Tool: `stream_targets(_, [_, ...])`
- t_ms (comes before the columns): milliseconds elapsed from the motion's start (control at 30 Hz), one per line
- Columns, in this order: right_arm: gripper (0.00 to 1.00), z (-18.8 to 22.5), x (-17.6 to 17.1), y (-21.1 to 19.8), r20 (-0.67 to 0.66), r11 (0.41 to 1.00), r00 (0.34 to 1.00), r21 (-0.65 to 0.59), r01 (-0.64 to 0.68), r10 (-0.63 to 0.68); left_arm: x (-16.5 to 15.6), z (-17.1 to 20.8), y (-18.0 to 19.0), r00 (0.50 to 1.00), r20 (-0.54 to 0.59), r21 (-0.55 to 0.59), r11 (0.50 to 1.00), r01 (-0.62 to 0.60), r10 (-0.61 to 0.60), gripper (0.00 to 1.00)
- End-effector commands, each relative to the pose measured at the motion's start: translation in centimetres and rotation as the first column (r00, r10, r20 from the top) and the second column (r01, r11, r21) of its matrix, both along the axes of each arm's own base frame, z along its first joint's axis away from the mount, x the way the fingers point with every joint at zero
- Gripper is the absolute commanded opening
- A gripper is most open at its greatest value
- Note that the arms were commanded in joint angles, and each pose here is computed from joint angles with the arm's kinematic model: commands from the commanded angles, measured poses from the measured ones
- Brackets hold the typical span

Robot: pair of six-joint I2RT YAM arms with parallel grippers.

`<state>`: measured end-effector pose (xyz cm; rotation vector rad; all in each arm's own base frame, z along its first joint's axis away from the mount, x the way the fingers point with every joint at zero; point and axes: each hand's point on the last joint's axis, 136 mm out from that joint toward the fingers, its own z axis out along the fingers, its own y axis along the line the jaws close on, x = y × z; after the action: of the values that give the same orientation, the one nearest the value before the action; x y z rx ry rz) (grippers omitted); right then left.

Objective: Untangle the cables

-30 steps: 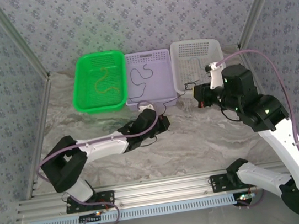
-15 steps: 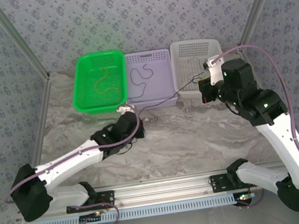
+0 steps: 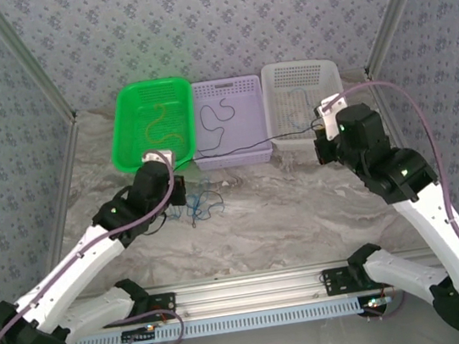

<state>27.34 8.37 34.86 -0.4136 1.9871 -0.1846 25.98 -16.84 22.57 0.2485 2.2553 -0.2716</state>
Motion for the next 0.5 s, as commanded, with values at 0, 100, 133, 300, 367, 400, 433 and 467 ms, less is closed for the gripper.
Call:
stream_targets(0, [0.0, 1.1, 1.4, -0.7, 0.106, 0.975, 0.993, -0.206, 0.082, -0.061, -0.8, 0.1, 1.2, 1.0, -0.014, 0.083, 0.996, 0.024, -0.023, 0.0])
stream_targets(100, [0.0, -0.5, 1.6, 0.8, 0.053, 0.973, 0.998, -0.227, 0.031, -0.019, -1.1, 0.9, 2.0, 1.0, 0.002, 0.098, 0.995, 0.013, -0.013, 0.0])
stream_targets(133, [0.0, -1.0, 1.4, 1.4, 0.031, 0.978, 0.999, -0.207, -0.006, 0.012, -1.2, 1.3, 1.9, 1.0, 0.007, 0.09, 0.996, 0.016, -0.017, 0.0])
stream_targets(300, [0.0, -3.0, 0.1, 5.2, -0.087, 0.985, 0.982, -0.022, -0.172, 0.169, -1.6, 3.9, 0.3, 0.997, 0.024, -0.019, 0.997, 0.07, -0.069, 0.0])
stream_targets(367, [0.0, -4.8, 0.3, 5.8, -0.156, 0.99, 0.978, 0.038, -0.137, 0.141, -1.8, 4.6, -0.4, 0.996, 0.023, -0.054, 0.994, 0.093, -0.092, 0.0])
stream_targets(400, [0.0, -6.3, 0.6, 5.7, -0.207, 0.995, 0.974, 0.047, -0.087, 0.095, -1.8, 4.7, -0.7, 0.995, 0.013, -0.068, 0.993, 0.098, -0.098, 0.0])
stream_targets(433, [0.0, -7.8, 0.8, 5.5, -0.258, 0.999, 0.966, 0.049, -0.023, 0.035, -2.0, 4.7, -1.1, 0.994, -0.003, -0.083, 0.99, 0.112, -0.113, 0.0])
stream_targets(467, [0.0, -9.4, 0.8, 5.3, -0.304, 0.998, 0.953, 0.053, 0.026, -0.009, -2.1, 4.7, -1.6, 0.991, -0.016, -0.103, 0.986, 0.129, -0.131, 0.0])
